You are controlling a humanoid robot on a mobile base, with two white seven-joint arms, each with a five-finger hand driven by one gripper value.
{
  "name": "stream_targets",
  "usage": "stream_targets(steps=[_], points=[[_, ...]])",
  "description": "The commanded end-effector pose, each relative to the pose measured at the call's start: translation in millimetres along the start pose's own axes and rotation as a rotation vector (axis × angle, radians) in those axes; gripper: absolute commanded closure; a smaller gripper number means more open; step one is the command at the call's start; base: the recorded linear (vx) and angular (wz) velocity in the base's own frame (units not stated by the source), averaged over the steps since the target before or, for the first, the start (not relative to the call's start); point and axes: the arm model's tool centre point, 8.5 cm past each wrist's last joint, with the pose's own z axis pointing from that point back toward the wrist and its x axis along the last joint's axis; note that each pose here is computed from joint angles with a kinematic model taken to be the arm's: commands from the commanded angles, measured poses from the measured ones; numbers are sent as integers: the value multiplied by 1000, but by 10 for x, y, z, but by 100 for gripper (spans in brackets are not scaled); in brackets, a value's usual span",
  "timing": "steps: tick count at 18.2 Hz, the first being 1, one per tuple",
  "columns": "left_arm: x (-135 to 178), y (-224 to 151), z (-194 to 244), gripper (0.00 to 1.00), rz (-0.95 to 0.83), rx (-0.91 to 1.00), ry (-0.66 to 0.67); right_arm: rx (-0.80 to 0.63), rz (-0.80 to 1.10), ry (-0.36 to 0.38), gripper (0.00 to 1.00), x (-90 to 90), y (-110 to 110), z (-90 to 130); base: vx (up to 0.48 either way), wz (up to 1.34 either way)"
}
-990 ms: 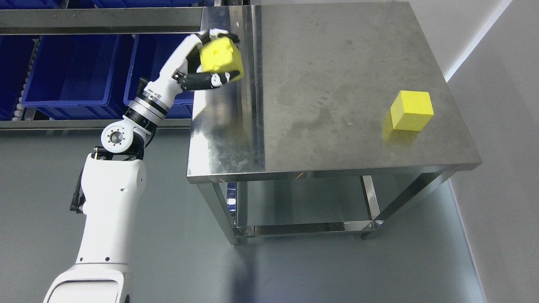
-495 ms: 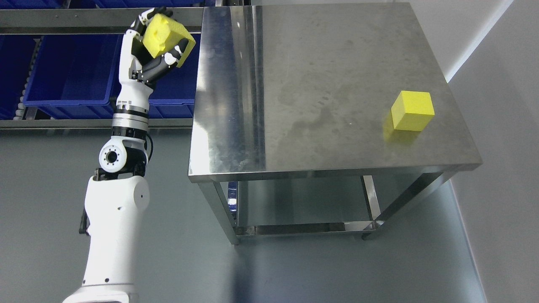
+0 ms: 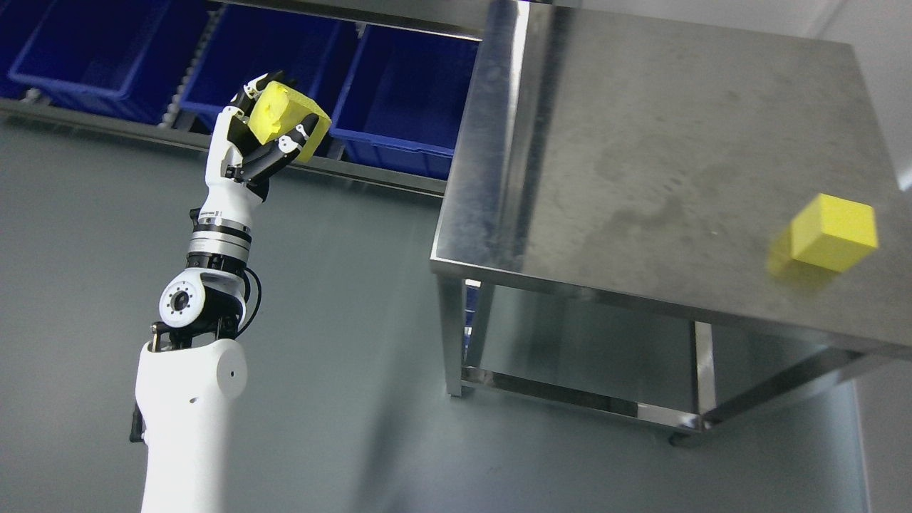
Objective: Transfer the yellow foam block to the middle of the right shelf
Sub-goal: 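Hold the cube raised in the left hand while turning toward the blue bins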
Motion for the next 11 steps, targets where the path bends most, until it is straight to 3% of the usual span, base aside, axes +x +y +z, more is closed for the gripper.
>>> stream_targets(steps=[1, 6, 11], points=[[562, -67, 30, 73, -27, -26, -133, -16, 2, -20, 0, 80, -111, -5, -58, 855], [576, -21, 38, 73, -27, -15, -136, -16, 2, -20, 0, 80, -111, -5, -54, 789], [594, 11, 46, 73, -28, -8, -140, -16, 2, -21, 0, 90, -110, -6, -12, 378]])
